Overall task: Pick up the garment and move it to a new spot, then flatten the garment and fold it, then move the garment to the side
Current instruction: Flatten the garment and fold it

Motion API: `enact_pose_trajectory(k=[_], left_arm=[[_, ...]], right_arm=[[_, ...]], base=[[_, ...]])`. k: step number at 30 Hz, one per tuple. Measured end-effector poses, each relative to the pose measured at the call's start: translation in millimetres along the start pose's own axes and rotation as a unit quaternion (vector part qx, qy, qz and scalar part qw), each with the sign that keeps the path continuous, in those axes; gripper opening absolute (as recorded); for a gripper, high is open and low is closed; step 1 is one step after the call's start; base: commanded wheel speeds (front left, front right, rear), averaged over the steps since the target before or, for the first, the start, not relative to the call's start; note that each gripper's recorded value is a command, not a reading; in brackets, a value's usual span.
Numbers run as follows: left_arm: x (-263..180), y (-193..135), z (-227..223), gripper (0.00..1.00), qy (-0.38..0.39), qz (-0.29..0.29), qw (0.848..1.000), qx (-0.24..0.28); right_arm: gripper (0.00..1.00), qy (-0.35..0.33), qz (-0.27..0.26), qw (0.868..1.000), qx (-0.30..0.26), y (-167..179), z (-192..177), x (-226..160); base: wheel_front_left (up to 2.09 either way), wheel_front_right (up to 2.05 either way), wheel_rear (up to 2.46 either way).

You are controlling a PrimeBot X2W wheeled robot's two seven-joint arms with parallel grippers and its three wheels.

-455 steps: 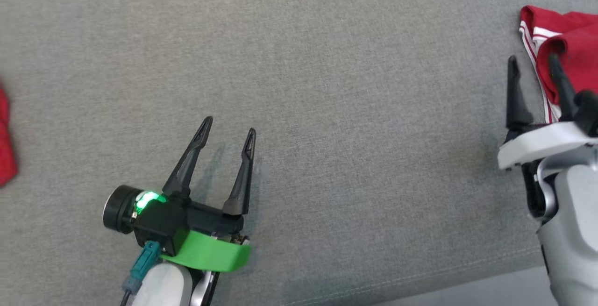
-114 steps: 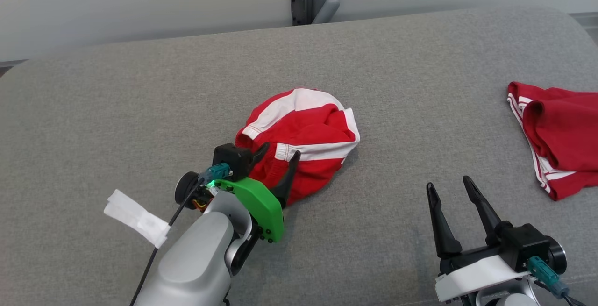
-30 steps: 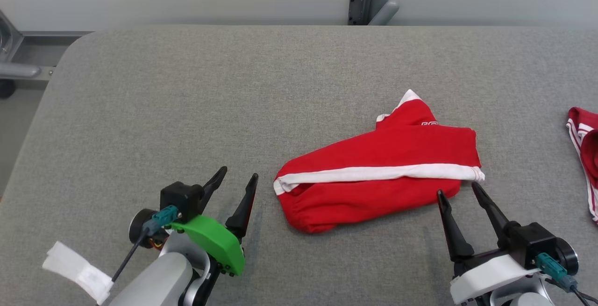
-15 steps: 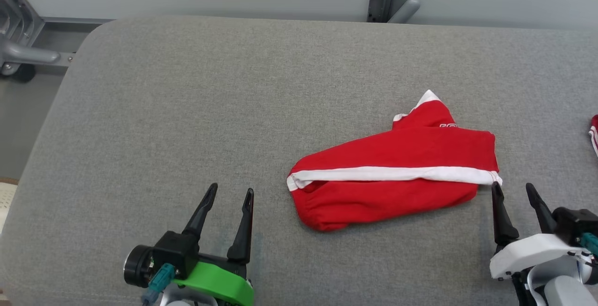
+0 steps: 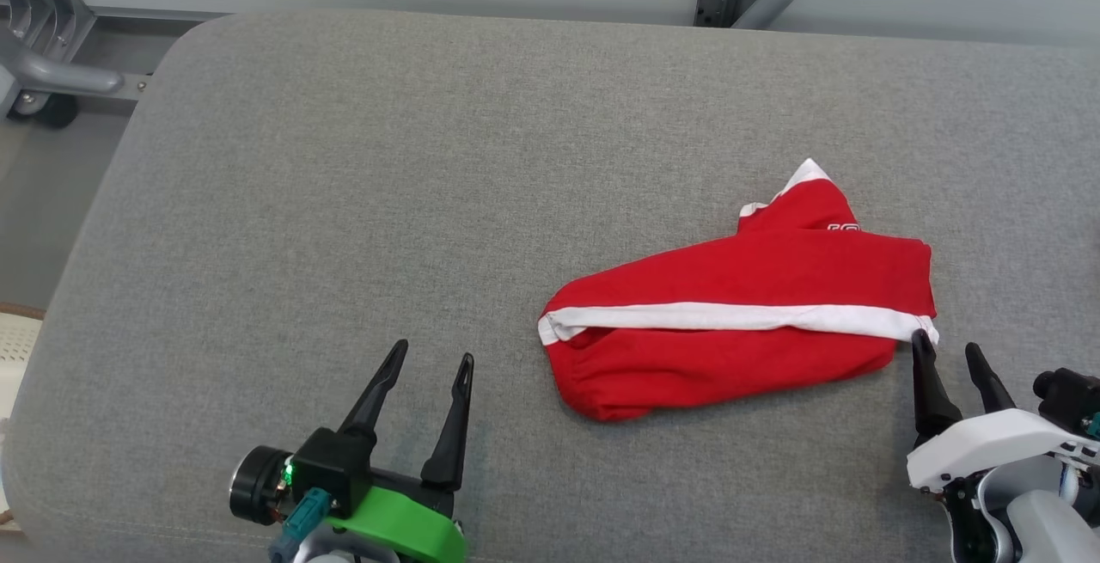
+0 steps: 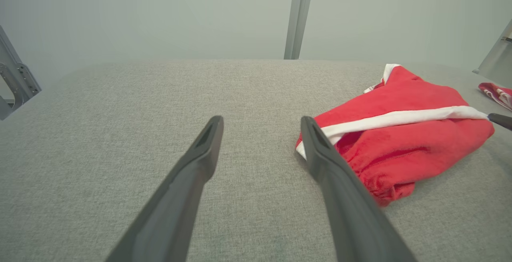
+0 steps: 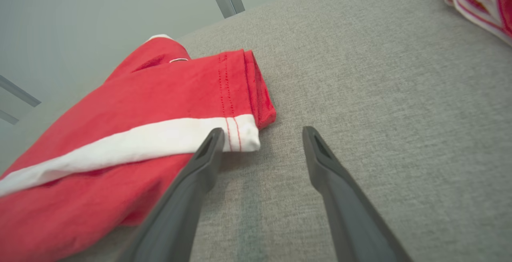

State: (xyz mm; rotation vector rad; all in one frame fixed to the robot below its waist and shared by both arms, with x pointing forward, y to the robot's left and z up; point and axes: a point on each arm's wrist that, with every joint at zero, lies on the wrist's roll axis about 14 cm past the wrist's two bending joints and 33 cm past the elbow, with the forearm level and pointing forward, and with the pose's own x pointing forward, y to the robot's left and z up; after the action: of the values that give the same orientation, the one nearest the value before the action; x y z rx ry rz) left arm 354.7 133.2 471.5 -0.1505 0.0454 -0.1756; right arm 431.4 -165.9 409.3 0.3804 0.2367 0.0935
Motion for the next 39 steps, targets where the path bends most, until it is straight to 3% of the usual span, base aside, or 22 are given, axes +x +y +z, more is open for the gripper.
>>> enact_pose_trajectory(k=[1,3,7,9,11,13,22,28,30,35,39], left_arm=[[0.2,-0.6,-0.5,1.0,0.001,-0.001,1.0,0.0],[0.5,-2.3,-2.0,1.0,0.003,-0.005,1.0,0.002],[1.0,-2.9,-5.0,1.0,0.007,-0.008,1.0,0.003],[1.5,-2.4,-7.2,1.0,0.011,-0.008,1.0,0.005],[2.2,-2.2,-9.4,1.0,0.014,-0.01,1.0,0.006],[3.1,-0.7,-11.0,1.0,0.017,-0.008,1.0,0.007],[7.8,0.0,-11.4,1.0,0.017,-0.01,1.0,0.008],[13.2,-11.9,-8.8,1.0,0.011,-0.027,1.0,-0.001],[16.1,-20.4,-10.4,1.0,0.012,-0.038,0.999,-0.023],[29.9,-46.5,-26.8,1.0,0.059,-0.063,0.987,-0.136],[41.2,-60.4,-34.4,1.0,0.116,-0.091,0.973,-0.177]], right_arm=[[0.98,0.002,0.001,1.0,0.003,0.8,-1.1,0.5],[0.83,0.005,0.002,1.0,0.013,3.0,-3.6,1.7],[0.76,0.013,0.007,1.0,0.02,6.6,-7.8,4.7],[0.5,0.014,0.011,1.0,0.021,9.2,-8.5,8.4],[0.35,0.016,0.013,1.0,0.023,11.2,-9.1,12.2],[0.02,0.021,0.011,0.999,0.034,11.7,-12.9,14.4],[0.0,0.006,0.016,1.0,0.017,7.8,0.4,13.5],[0.0,-0.02,-0.001,1.0,-0.011,-13.7,18.6,-2.8],[0.0,-0.024,-0.006,0.999,-0.025,-20.8,22.7,-7.9],[0.0,-0.025,-0.01,0.999,-0.041,-27.6,25.4,-14.4],[0.0,-0.025,-0.009,0.999,-0.044,-27.4,25.5,-16.7]], base=[[0.0,0.0,0.0],[0.0,0.0,0.0],[0.0,0.0,0.0],[0.0,0.0,0.0],[0.0,0.0,0.0],[0.0,0.0,0.0],[0.0,0.0,0.0],[0.0,0.0,0.0],[0.0,0.0,0.0],[0.0,0.0,0.0],[0.0,0.0,0.0]])
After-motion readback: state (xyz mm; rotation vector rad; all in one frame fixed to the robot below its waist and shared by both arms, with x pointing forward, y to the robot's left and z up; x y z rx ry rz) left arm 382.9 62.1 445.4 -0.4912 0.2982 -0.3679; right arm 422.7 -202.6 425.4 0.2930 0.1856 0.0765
